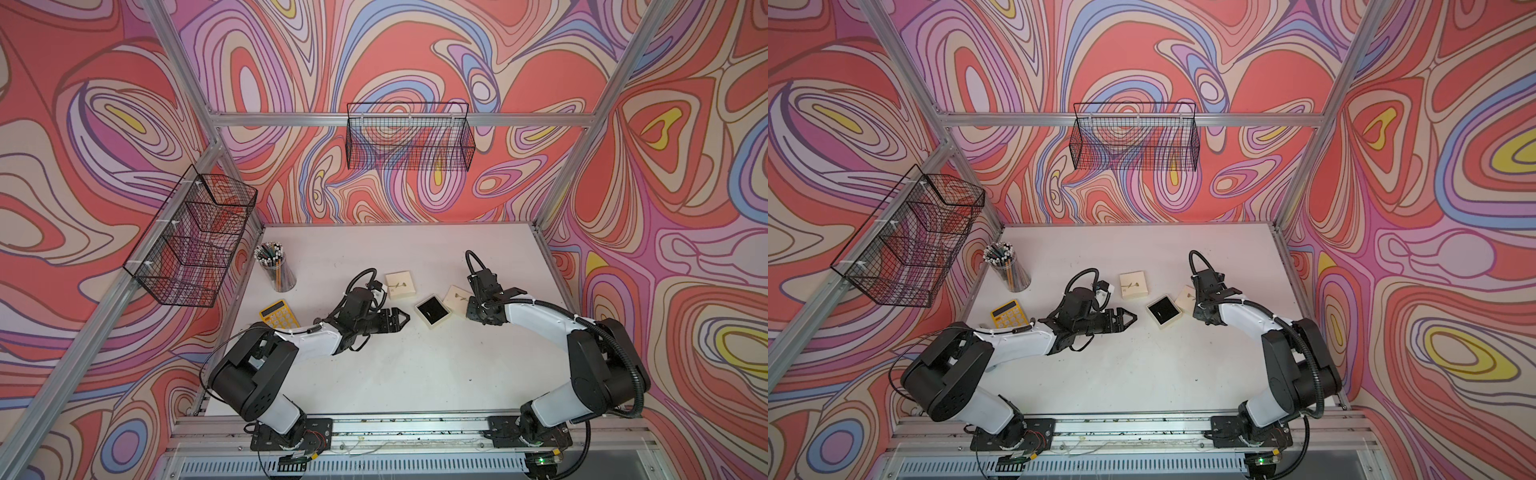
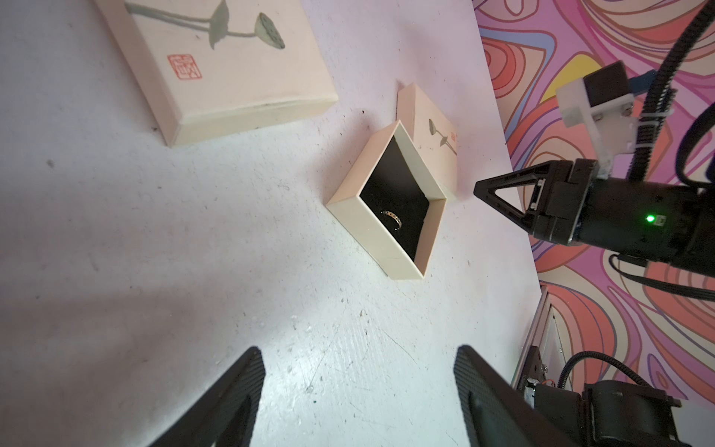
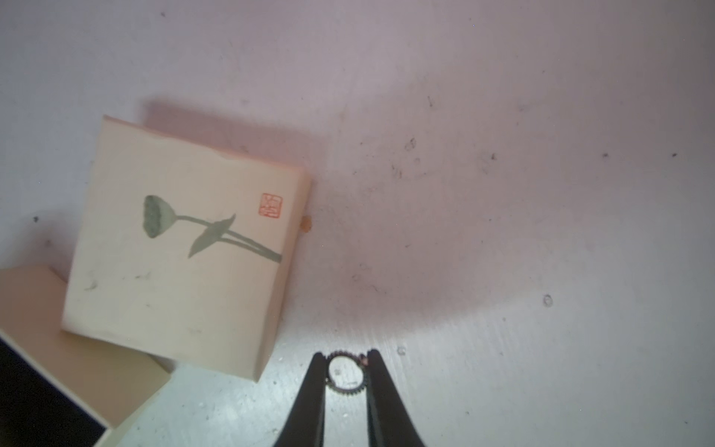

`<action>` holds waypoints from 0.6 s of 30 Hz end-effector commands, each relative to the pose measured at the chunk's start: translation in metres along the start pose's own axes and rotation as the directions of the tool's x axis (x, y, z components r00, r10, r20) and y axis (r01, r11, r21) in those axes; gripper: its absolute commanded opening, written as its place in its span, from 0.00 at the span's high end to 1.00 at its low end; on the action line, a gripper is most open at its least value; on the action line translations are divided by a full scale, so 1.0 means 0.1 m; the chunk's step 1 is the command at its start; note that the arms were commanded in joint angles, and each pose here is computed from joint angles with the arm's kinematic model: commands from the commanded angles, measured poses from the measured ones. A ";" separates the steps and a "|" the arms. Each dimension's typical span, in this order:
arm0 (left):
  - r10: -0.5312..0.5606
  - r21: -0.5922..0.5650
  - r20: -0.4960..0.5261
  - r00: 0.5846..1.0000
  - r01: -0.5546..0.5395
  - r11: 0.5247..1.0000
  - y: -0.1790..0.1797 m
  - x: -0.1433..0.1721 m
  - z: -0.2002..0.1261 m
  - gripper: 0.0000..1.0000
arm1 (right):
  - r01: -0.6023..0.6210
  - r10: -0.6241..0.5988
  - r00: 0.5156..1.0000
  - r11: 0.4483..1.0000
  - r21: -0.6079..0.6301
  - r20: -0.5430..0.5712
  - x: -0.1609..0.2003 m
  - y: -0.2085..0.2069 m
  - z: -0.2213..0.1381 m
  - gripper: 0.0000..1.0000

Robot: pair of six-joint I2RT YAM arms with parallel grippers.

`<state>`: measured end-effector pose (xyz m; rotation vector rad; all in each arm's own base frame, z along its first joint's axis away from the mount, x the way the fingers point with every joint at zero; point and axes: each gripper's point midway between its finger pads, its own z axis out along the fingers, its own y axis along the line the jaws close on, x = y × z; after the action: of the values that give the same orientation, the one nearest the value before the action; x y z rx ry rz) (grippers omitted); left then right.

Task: Take the rings out of the lift-off lid box
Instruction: Place the ring at the center of the board.

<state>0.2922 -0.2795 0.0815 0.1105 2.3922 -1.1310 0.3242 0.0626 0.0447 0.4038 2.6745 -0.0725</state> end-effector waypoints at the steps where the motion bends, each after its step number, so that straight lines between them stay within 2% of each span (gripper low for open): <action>1: -0.003 0.029 0.026 1.000 0.002 1.000 -0.09 -0.10 -0.04 0.19 | -0.054 0.054 0.998 0.998 -0.013 -0.022 0.05 -0.03 0.07 0.83; 4: 0.000 0.029 0.027 1.000 -0.001 1.000 -0.10 -0.10 -0.05 0.19 | -0.063 0.063 0.997 0.998 -0.009 -0.051 0.12 -0.06 0.16 0.82; 8: 0.003 0.031 0.028 1.000 -0.004 1.000 -0.11 -0.11 -0.05 0.19 | -0.075 0.073 0.995 0.997 -0.018 -0.069 0.17 -0.04 0.21 0.71; 11: 0.005 0.031 0.027 1.000 -0.006 1.000 -0.11 -0.12 -0.04 0.19 | -0.074 0.072 0.995 0.997 -0.027 -0.073 0.16 -0.02 0.20 0.57; 14: 0.010 0.025 0.026 1.000 -0.010 1.000 -0.10 -0.14 -0.02 0.19 | -0.072 0.070 0.996 0.997 -0.040 -0.060 0.11 0.00 0.12 0.54; 18: 0.026 0.015 0.030 0.999 -0.027 1.000 -0.12 -0.24 0.07 0.19 | -0.066 0.063 0.998 0.988 -0.137 -0.025 0.03 0.13 -0.12 0.54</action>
<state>0.2993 -0.2843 0.0904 0.1186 2.3693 -1.1383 0.3164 0.0670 0.0307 0.4741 2.7178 0.0396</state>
